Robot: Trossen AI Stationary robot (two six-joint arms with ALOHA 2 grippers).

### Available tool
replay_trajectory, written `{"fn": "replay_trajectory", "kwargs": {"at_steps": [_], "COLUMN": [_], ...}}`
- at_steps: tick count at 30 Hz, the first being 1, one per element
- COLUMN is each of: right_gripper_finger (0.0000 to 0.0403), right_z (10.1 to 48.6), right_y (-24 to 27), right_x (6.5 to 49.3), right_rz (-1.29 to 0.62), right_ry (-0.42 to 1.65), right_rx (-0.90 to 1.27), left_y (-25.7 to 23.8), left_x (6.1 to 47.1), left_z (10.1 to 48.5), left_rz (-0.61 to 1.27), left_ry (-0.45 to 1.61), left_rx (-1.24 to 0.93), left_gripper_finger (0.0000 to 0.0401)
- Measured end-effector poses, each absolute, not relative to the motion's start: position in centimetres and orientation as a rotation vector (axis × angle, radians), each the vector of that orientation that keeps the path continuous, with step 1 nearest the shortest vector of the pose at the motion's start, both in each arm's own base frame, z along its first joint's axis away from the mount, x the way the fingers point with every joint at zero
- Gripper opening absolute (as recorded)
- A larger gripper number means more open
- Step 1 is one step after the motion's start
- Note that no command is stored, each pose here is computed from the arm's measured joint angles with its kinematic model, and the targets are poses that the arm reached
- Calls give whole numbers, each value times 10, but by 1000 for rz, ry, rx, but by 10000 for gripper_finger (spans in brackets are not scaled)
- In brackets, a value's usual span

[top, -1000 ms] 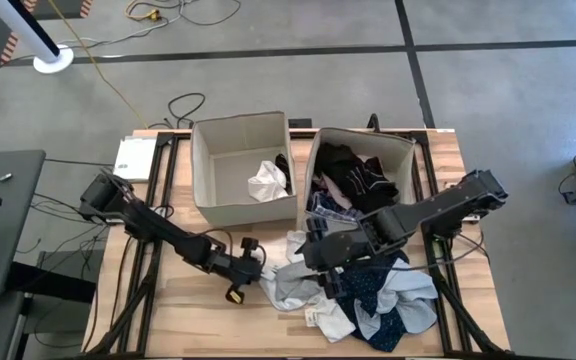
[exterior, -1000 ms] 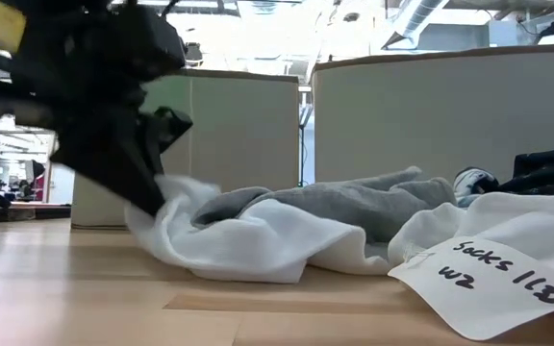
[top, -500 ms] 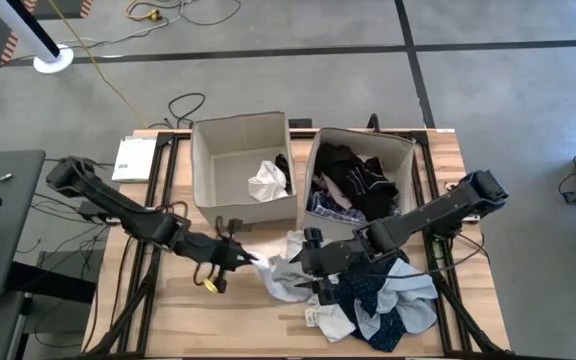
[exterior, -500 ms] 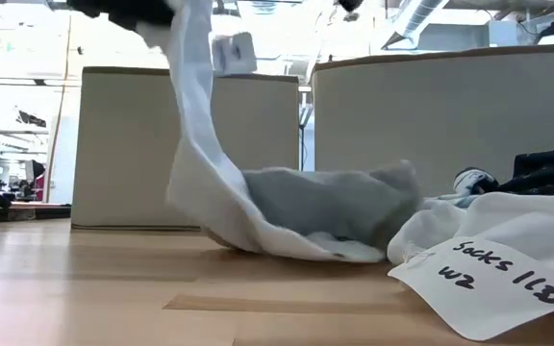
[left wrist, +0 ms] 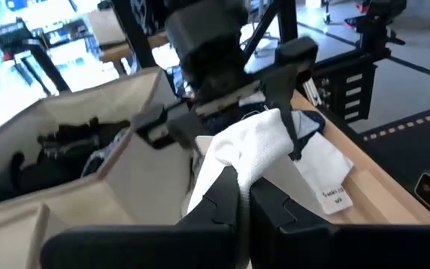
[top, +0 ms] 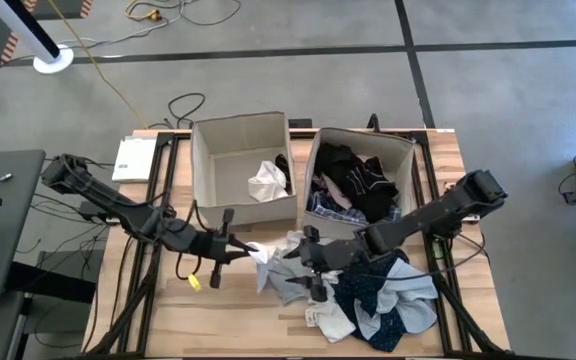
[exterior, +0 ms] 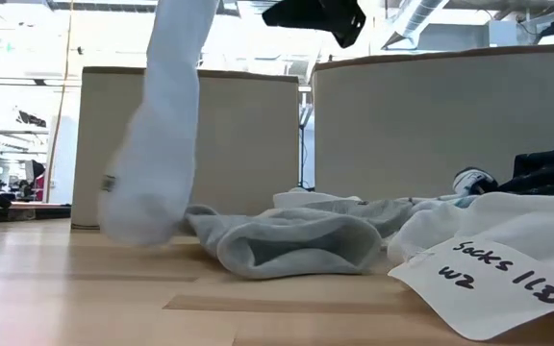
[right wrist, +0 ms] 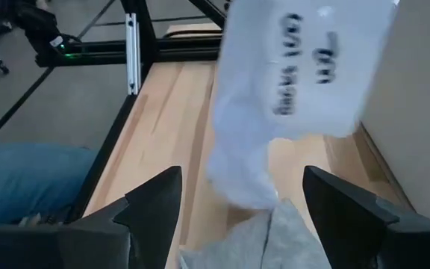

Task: Sort clothes
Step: Put the white sock into the left white laundry bin

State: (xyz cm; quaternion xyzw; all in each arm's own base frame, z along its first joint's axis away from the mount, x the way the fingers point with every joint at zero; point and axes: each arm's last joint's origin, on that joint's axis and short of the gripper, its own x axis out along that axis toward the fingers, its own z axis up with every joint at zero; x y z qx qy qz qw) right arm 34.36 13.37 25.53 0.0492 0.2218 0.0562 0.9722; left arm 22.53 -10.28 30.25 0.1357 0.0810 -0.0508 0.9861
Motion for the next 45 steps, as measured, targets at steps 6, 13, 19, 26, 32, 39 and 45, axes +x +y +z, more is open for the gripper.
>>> {"fn": "replay_trajectory", "kwargs": {"at_steps": [6,13,19,26,32,39,45], "right_gripper_finger": [292,292,292,284,259,147,13], "right_z": [242,230,241,248,249,249,247], "right_y": [134,125,122,127,128,130,130], "right_x": [357,375,379,380,379,379,379], "right_rz": [106,36,60,219,258,283,284], "right_ry": [413,338,223,157,151,141,165], "right_rx": [107,99,56,36,37,18,-26], "left_y": [-105,-113,-117,-117,-116,-111,-110], "left_x": [226,223,221,221,222,224,224], "left_z": [316,331,336,337,339,339,339], "left_rz": [-112,-154,-201,-202,-193,-167,-128], "left_ry": [128,80,63,55,25,30,44], "left_rx": [301,332,333,353,379,383,397], "left_gripper_finger": [1,1,1,1,1,1,1]}}
